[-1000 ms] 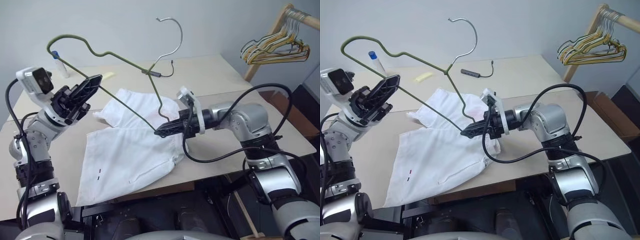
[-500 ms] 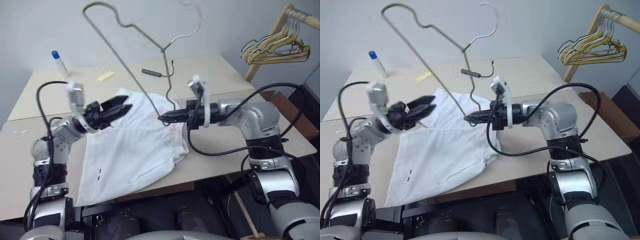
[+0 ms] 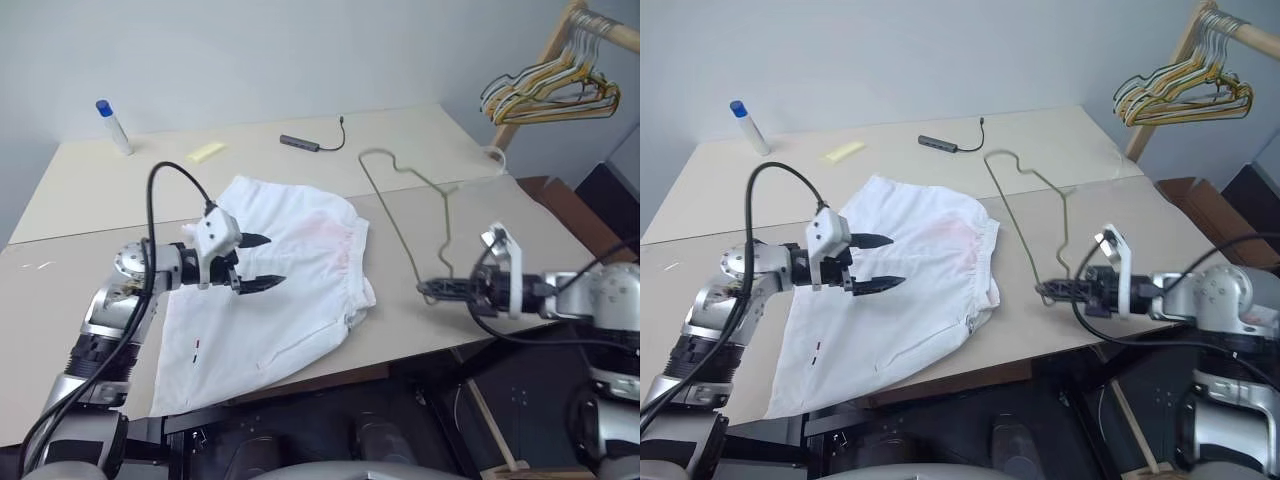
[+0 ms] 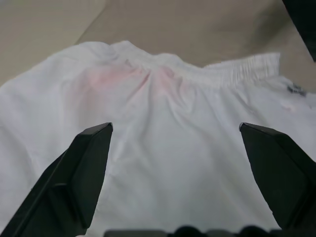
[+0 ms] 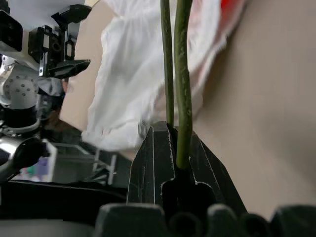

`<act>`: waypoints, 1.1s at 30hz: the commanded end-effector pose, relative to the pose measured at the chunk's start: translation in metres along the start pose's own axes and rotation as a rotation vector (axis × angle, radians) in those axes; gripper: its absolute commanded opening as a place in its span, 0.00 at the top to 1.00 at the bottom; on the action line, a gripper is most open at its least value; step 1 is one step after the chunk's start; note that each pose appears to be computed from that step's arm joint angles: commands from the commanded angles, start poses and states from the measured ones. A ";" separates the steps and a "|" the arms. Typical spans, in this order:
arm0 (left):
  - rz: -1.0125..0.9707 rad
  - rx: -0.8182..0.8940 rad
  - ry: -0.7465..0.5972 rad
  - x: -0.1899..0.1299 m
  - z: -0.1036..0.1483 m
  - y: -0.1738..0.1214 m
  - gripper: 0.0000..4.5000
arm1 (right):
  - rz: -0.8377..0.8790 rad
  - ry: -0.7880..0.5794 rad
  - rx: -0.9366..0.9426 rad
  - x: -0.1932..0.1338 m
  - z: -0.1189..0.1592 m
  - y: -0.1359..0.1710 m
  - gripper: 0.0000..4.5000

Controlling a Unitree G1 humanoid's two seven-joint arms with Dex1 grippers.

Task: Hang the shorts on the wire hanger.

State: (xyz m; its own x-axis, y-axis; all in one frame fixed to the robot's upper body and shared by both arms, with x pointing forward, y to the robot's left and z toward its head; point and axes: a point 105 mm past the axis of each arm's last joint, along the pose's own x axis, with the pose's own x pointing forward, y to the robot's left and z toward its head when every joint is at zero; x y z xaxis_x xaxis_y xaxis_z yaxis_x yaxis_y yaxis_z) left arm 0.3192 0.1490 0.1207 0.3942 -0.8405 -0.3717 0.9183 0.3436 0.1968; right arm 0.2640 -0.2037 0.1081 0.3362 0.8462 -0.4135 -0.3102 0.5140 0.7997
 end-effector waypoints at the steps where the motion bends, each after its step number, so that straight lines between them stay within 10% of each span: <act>1: -0.018 0.106 0.020 -0.003 0.008 0.000 0.01 | 0.042 0.037 0.077 -0.015 -0.018 -0.003 1.00; 33: 0.024 0.112 0.019 -0.006 0.012 -0.004 0.01 | -0.093 0.093 0.109 -0.006 -0.012 -0.055 1.00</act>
State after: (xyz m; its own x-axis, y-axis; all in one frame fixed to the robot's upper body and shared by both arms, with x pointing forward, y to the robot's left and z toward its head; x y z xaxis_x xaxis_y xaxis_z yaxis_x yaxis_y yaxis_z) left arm 0.3114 0.1480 0.1168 0.3964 -0.8175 -0.4177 0.9147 0.3128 0.2559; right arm 0.2629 -0.2335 0.0500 0.2549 0.7965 -0.5482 -0.1395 0.5913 0.7943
